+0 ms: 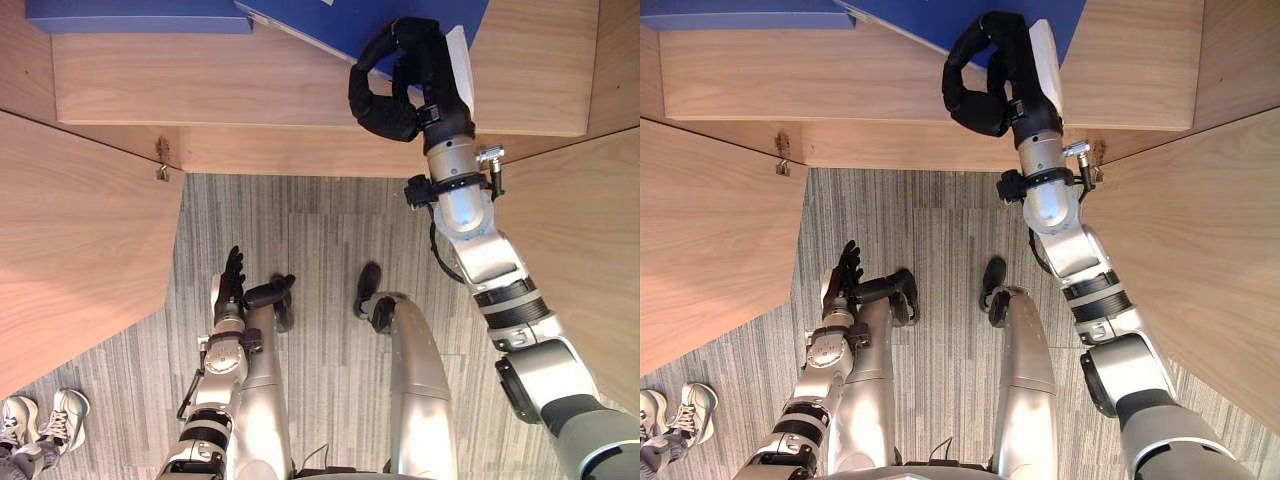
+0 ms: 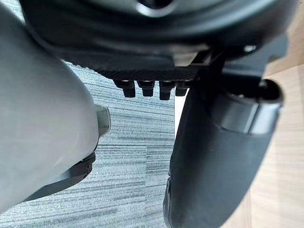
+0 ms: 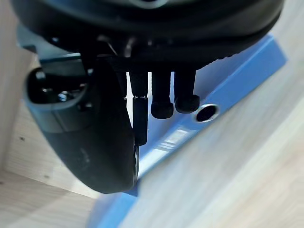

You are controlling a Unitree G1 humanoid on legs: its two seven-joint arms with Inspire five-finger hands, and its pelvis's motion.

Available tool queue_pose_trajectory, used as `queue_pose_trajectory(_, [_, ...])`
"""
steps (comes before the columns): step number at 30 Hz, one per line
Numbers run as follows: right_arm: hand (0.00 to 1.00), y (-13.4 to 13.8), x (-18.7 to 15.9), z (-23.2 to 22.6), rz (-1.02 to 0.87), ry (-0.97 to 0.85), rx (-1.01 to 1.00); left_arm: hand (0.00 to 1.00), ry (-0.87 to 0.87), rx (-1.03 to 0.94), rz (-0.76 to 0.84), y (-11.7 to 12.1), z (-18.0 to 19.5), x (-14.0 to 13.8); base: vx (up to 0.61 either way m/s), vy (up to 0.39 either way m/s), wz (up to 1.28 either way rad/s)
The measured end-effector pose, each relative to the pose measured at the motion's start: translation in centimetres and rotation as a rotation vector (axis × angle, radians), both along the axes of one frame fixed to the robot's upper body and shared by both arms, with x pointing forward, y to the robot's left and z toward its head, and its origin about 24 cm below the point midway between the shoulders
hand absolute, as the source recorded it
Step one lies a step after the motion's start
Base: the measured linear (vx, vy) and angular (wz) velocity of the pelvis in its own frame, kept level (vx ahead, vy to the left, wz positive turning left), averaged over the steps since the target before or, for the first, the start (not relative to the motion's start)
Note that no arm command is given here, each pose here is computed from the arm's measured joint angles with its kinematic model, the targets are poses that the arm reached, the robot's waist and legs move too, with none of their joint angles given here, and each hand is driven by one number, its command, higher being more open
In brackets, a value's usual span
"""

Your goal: Walk over to the cabinet, pick up the folder, carry it to the office cabinet, place the folder inside the office cabinet, then close the office cabinet door

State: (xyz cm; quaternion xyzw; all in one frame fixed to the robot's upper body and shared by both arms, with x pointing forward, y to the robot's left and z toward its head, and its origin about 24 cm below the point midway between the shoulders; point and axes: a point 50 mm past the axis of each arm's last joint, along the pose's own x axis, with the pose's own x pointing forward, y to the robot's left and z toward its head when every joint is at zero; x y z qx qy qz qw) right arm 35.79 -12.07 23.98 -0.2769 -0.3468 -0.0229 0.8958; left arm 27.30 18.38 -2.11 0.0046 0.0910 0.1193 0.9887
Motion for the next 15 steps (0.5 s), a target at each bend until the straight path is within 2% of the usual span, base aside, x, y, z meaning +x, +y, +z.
queue_pose_trajectory(7, [0.00,1.0,1.7,-1.2,-0.124,0.061,-0.083,1.00,-0.017,-0.012,0.016,-0.3,0.2,0.2,-0.06,-0.010,0.01])
queue_pose_trajectory(15, [0.00,2.4,2.0,-0.5,-0.197,0.019,-0.077,1.00,-0.032,-0.026,0.045,-0.6,0.6,0.6,-0.02,-0.001,0.01])
